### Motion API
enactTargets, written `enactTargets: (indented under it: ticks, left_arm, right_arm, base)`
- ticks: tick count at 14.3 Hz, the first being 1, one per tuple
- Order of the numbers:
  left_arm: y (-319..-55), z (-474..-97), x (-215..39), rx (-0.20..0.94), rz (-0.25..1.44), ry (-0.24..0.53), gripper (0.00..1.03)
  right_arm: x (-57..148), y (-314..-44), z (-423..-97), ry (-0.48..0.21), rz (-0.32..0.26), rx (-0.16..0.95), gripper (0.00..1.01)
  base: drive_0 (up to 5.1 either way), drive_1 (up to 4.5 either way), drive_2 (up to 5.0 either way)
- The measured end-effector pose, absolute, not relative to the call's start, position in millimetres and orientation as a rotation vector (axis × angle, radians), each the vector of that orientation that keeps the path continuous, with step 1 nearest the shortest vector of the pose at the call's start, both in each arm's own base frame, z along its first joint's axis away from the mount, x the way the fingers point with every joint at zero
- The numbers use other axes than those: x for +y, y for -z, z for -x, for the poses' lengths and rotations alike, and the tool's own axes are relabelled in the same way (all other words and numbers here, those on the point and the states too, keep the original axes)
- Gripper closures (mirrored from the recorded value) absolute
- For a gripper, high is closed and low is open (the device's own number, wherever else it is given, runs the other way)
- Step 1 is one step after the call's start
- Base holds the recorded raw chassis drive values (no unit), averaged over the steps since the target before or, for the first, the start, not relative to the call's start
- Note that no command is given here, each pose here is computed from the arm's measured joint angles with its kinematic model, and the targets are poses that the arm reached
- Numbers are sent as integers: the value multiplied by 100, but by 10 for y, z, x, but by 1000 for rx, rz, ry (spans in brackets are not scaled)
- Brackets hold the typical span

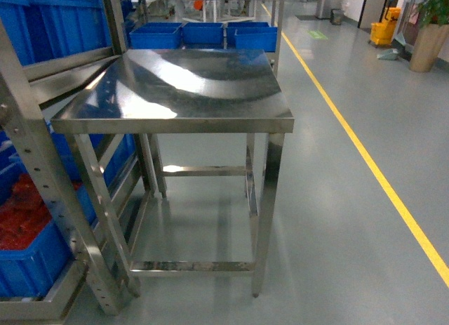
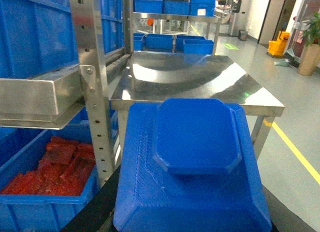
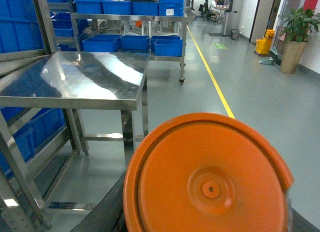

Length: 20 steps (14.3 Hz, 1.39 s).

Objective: Sort blue parts and orange caps into right shelf containers

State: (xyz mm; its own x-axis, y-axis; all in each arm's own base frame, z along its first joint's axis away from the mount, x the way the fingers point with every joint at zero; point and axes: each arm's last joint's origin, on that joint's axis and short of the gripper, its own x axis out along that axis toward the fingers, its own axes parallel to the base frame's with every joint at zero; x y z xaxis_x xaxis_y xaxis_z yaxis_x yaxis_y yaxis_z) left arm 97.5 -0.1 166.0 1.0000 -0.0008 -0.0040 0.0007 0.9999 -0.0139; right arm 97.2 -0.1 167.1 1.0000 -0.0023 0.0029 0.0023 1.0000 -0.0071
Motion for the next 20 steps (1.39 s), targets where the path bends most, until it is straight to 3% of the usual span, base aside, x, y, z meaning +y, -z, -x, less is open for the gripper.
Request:
enactTargets:
  ticks: [20]
  left_arm:
    - [-1662,-975,-1,2,14,0,62]
  right_arm:
    - [0,-1672,-972,0,7,-4,58]
  base:
    - [-496,249,249]
